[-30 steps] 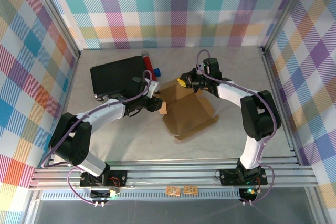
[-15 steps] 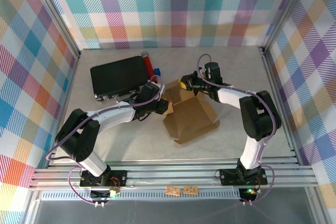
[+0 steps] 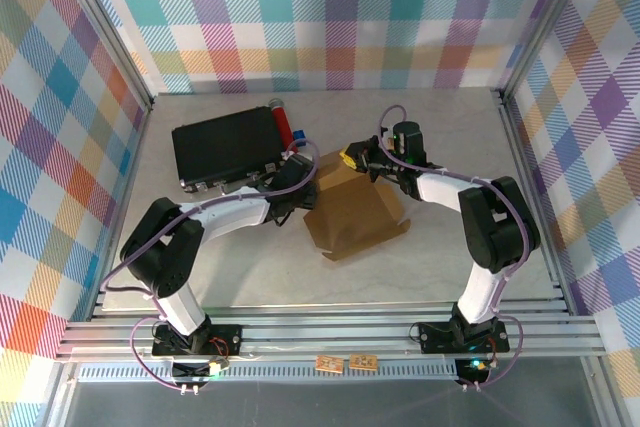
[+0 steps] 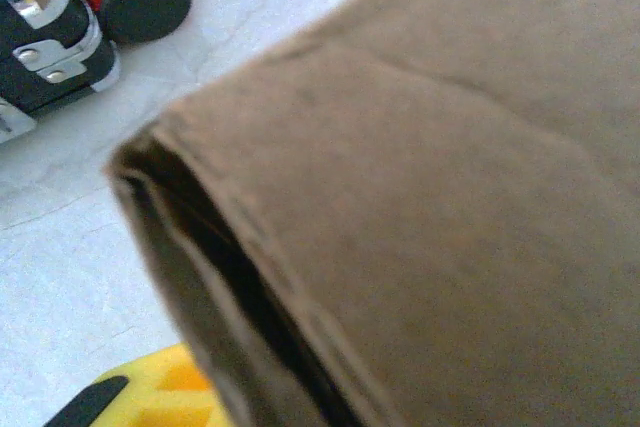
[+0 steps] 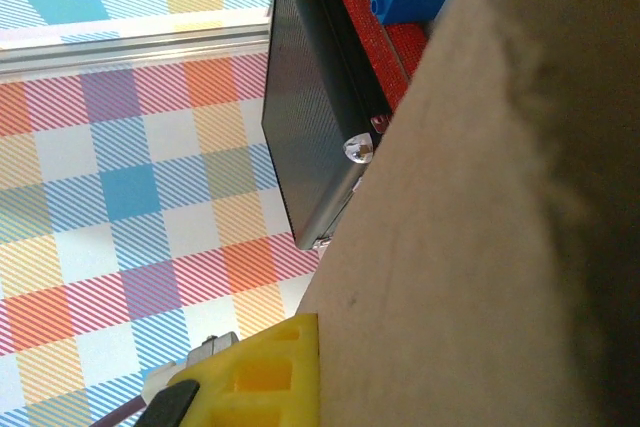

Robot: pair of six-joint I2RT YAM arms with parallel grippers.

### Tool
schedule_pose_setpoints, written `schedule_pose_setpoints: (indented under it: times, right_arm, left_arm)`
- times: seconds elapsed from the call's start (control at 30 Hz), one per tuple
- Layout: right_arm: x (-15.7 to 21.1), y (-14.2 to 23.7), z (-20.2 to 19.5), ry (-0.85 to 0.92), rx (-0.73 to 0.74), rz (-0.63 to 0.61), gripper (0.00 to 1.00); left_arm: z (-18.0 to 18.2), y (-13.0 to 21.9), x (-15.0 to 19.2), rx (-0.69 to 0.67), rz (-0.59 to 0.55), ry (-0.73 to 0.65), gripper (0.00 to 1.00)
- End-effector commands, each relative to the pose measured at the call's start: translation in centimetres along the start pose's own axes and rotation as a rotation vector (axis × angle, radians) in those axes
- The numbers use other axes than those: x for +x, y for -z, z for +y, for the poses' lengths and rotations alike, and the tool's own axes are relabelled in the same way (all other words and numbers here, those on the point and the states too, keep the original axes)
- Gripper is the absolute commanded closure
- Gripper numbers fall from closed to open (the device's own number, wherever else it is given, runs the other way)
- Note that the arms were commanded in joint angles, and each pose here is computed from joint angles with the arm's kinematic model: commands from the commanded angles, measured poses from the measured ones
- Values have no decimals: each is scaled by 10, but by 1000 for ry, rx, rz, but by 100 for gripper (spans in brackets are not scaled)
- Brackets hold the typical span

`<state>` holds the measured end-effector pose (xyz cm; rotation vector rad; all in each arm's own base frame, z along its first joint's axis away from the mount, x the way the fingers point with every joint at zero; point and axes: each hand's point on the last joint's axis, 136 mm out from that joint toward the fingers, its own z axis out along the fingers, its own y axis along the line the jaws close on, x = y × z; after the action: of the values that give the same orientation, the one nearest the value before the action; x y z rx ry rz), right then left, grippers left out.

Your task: Fold the paper box

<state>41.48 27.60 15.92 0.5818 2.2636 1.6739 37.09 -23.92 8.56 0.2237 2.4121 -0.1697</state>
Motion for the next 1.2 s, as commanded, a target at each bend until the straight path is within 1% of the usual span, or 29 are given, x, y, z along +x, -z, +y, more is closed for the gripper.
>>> schedule_pose_setpoints:
  times: [0.0,0.1,0.3,0.4,0.53,0.6,0.73,0.83,0.9,1.13,1.17]
  right_arm:
    - [10,2,2,-8,6,32,100]
    - [12,2,2,-2,3,38,100]
    - [20,6,-9,-1,12,35,100]
    - [23,10,-14,-4,11,22,100]
    - [25,12,-19,-9,18,19,100]
    - [25,11,-20,-10,21,18,100]
    - [26,10,-23,-9,29,16,100]
    - [28,9,-28,-6,41,10,100]
    - [29,8,-32,-4,50,1,100]
    - [28,4,-43,-15,49,-23,100]
    - [28,4,-44,-16,53,-26,100]
  left_arm:
    - [18,-1,1,-122,3,-3,72]
    - [19,-4,3,-128,7,-11,72]
    - [21,-7,2,-157,-7,5,72]
    - [23,-9,2,-192,-14,8,69]
    - [29,-16,3,-259,-8,19,70]
    - [32,-20,4,-291,1,26,74]
    - [33,-26,4,-313,4,49,90]
    - [32,-28,2,-322,0,58,98]
    - [31,-29,1,-328,-4,65,100]
    - [34,-32,3,-343,-8,89,100]
    - [37,-31,9,-360,17,77,100]
